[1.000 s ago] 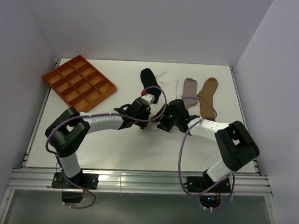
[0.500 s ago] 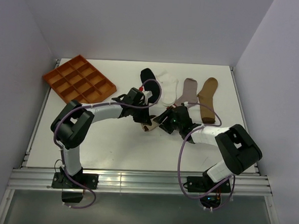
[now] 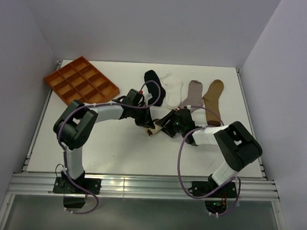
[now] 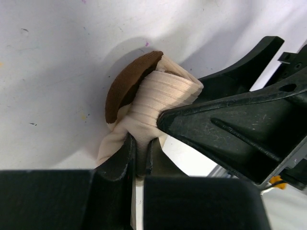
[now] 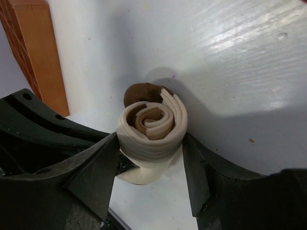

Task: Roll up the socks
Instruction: Roll the sock at the center of the board.

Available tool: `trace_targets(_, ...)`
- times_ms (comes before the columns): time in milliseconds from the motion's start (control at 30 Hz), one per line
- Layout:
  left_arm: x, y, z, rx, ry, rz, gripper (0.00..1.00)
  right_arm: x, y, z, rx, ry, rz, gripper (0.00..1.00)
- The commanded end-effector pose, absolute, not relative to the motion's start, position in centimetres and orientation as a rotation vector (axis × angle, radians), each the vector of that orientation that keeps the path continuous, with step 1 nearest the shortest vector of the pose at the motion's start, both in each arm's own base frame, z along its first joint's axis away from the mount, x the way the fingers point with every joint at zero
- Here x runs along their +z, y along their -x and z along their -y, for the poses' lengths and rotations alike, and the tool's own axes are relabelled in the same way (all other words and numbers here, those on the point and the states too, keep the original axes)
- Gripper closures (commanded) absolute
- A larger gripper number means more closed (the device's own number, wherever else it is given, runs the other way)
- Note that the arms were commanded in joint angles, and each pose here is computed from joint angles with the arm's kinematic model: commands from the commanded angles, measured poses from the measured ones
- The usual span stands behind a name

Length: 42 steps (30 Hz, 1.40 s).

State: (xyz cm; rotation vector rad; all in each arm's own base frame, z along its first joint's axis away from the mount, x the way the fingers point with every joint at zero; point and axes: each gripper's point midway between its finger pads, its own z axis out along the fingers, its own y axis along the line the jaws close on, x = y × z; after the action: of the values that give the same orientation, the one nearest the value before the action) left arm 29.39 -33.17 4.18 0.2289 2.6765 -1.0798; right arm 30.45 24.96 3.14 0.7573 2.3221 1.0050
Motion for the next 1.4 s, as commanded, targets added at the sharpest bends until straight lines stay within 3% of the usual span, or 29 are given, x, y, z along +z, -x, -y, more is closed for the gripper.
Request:
trace_targets(0, 0.8, -26.8, 32.1, -1.089, -0.172, -2.820, 1.00, 2.4, -30.7, -25.3, 0.983, -0.740, -2.365, 0.38)
trace_targets(233, 0.2, -25.6, 32.6, -1.209, -0.129, -2.835, 0.99, 1.0, -30.5, -25.7, 0.940, -0.727, -2.434, 0.48)
trace_targets(333, 0.0, -25.3, 32.8, -1.251, -0.119, -2.837, 1.00, 0.5, -30.4, -25.6, 0.899, -0.709, -2.478, 0.64)
trace_targets(367, -0.1, -25.1, 32.8, -1.276, -0.118, -2.844, 0.99, -0.1, -29.9, -25.4, 0.866, -0.710, -2.515, 0.74)
trace_targets(433, -0.1, -24.9, 32.9, -1.297, -0.105, -2.843, 1.00, 0.2, -30.1, -25.3, 0.837, -0.689, -2.534, 0.83)
trace_targets(467, -0.3, -25.1, 32.8, -1.284, -0.098, -2.844, 1.00, -0.2, -29.6, -24.8, 0.793, -0.697, -2.565, 0.92)
trace_targets(533, -0.2, -25.4, 32.5, -1.245, -0.094, -2.835, 0.99, 0.1, -29.7, -24.6, 0.754, -0.686, -2.580, 0.99)
trace_targets(633, 0.4, -26.6, 31.5, -1.114, -0.074, -2.782, 0.94, 0.2, -29.4, -24.0, 0.681, -0.681, -2.620, 1.00)
trace_targets(767, 3.6, -28.6, 29.7, -0.913, -0.052, -2.645, 0.66, 0.3, -28.9, -23.9, 0.643, -0.670, -2.674, 1.00)
trace_targets(833, 4.2, -29.7, 28.4, -0.766, -0.036, -2.582, 0.56, 0.4, -28.9, -24.0, 0.643, -0.669, -2.691, 1.00)
trace_targets(1067, 9.8, -29.6, 28.6, -0.410, -0.183, -2.248, 0.47, 0.5, -28.7, -24.2, 0.616, -0.646, -2.737, 1.00)
trace_targets(1367, 10.4, -27.8, 32.6, -0.269, -0.442, -2.014, 0.36, 0.5, -28.3, -24.5, 0.621, -0.644, -2.777, 1.00)
